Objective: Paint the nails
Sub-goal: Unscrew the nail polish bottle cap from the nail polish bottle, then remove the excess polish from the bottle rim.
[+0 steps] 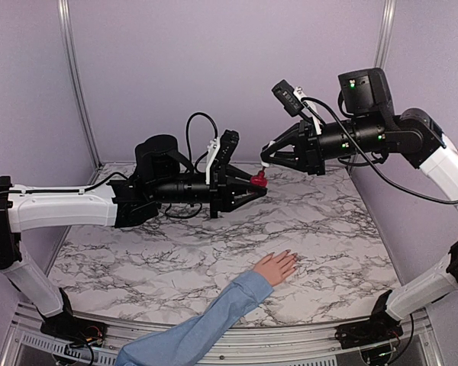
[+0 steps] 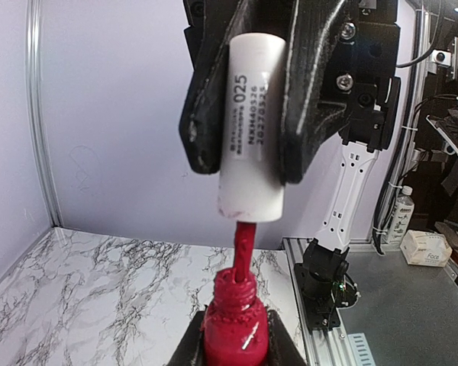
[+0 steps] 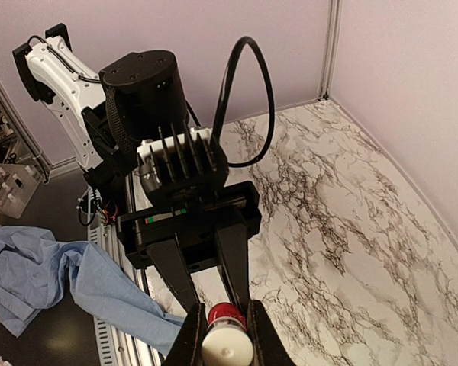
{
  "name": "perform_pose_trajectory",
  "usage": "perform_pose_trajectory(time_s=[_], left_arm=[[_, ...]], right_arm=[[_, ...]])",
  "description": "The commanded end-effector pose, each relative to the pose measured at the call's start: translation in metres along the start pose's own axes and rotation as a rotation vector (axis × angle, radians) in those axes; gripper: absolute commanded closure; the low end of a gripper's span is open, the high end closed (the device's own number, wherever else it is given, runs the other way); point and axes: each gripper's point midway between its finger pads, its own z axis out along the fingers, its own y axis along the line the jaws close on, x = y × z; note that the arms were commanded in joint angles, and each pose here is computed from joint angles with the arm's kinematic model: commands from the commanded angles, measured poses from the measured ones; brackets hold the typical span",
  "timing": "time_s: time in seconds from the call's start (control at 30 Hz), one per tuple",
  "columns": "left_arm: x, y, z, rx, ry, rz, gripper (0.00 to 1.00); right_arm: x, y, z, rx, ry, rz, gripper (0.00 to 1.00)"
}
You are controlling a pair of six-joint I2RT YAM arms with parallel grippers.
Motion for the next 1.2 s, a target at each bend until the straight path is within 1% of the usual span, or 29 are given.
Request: perform_pose_trajectory(time_s=[0.0, 0.7, 1.17], left_arm=[[-0.008, 0.007, -0.003, -0.027, -0.026, 0.012, 1.0], [-0.014, 0.007, -0.001, -0.018, -0.036, 0.018, 1.0], [-0.005, 0.009, -0.001, -0.026, -0.016, 0.005, 1.0]], right_arm=[[-0.006, 0.011, -0.002, -0.039, -0.021, -0.002, 1.0], [0.014, 0.01, 0.012, -0.059, 0.034, 0.013, 1.0], [-0.01, 0.027, 0.012, -0.137, -0.048, -0.014, 1.0]])
